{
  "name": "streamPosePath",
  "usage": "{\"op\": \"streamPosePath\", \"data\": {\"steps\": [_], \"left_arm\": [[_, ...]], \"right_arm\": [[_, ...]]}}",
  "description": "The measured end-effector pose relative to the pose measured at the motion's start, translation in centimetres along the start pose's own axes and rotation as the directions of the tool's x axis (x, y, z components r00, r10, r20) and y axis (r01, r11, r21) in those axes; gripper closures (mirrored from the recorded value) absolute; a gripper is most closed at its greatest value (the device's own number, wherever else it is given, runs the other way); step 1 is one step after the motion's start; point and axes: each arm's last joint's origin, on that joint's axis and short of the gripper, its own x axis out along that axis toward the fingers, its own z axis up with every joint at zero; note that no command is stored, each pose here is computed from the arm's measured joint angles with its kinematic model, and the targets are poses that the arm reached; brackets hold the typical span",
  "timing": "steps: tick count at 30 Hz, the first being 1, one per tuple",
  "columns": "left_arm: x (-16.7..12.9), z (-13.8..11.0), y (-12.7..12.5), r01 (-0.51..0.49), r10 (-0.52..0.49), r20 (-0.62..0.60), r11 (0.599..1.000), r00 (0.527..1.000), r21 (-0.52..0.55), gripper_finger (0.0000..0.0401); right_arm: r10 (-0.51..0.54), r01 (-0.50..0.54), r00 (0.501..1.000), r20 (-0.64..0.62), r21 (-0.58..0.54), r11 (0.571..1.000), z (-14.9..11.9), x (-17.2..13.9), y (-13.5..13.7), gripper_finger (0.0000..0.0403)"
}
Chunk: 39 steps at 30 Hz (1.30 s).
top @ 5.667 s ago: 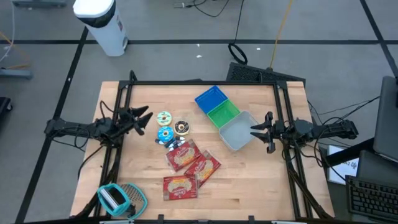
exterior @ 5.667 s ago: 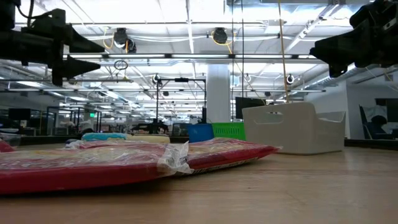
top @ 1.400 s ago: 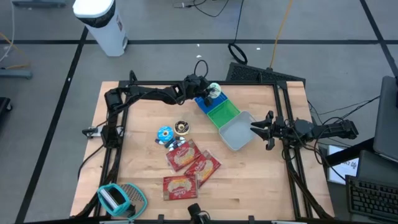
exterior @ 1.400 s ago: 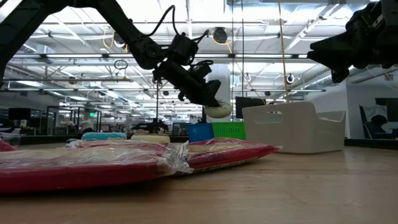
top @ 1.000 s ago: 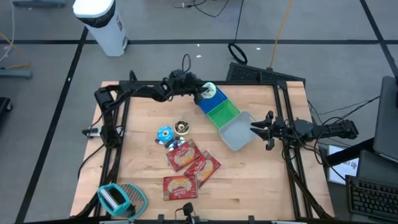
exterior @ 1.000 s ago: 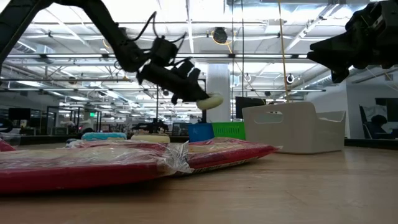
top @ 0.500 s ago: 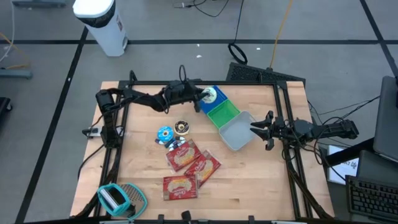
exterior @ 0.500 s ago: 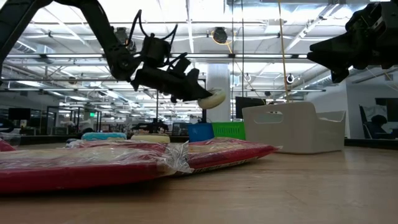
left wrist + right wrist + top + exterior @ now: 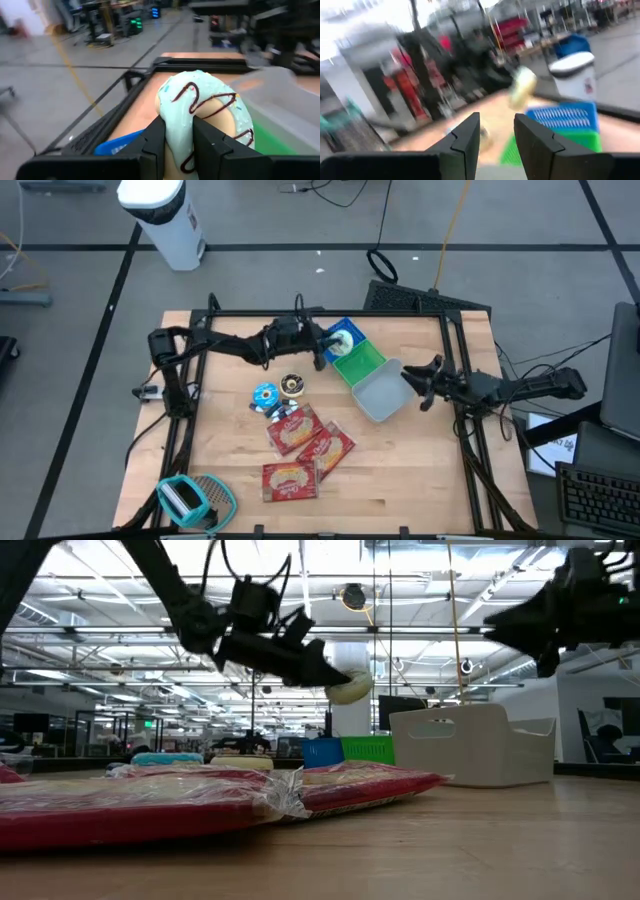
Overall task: Pick & Place Food Item
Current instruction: Put the light blue donut into the blue bin
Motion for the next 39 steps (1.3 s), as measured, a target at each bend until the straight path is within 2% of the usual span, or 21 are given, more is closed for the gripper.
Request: {"op": "streamPosePath", "data": {"steps": [6,8,11,13,16,22,27,32,35,39], "left_arm": [[-0.5,2.3,-2.6,-0.031,0.034,-0.024,0.990,0.999,0.137,0.0325],[-0.6,2.8,-3.2,-0.039,0.041,-0.012,0.986,0.999,0.164,0.0325],[-0.7,3.0,-3.9,-0.040,0.043,-0.011,0.984,0.999,0.176,0.0325],[-0.7,3.1,-4.4,-0.031,0.034,-0.011,0.983,0.999,0.179,0.0325],[-0.7,3.2,-5.3,-0.008,0.009,-0.007,0.981,1.000,0.194,0.0325],[-0.8,3.4,-6.5,-0.034,0.040,-0.016,0.963,0.999,0.269,0.0325],[-0.9,3.4,-7.0,-0.053,0.063,-0.023,0.954,0.998,0.296,0.0325],[-0.9,3.4,-7.1,-0.059,0.068,-0.021,0.953,0.997,0.298,0.0319],[-0.9,3.5,-7.3,-0.066,0.076,-0.020,0.952,0.997,0.300,0.0294],[-1.0,3.6,-7.6,-0.105,0.118,-0.026,0.948,0.993,0.300,0.0232]], "right_arm": [[-0.155,0.150,0.986,-0.060,-0.087,0.985,2.5,3.5,1.1,0.0286],[-0.144,0.133,0.985,-0.099,-0.116,0.984,3.2,5.2,1.4,0.0272],[-0.094,0.081,0.988,-0.121,-0.106,0.991,4.8,8.0,2.1,0.0238],[-0.096,0.082,0.983,-0.159,-0.093,0.992,5.3,10.0,2.1,0.0212],[-0.111,0.101,0.970,-0.215,-0.058,0.993,5.4,12.8,1.9,0.0177],[0.008,-0.001,0.943,-0.333,0.023,1.000,4.3,16.2,1.2,0.0148],[0.051,-0.025,0.936,-0.347,0.079,0.997,3.7,17.0,0.7,0.0157],[0.051,-0.029,0.938,-0.344,0.069,0.997,3.9,17.0,0.7,0.0194],[0.054,-0.033,0.939,-0.341,0.066,0.997,4.1,16.8,0.8,0.0223],[0.060,-0.048,0.942,-0.331,0.044,0.998,4.5,16.6,0.9,0.0261]]}}
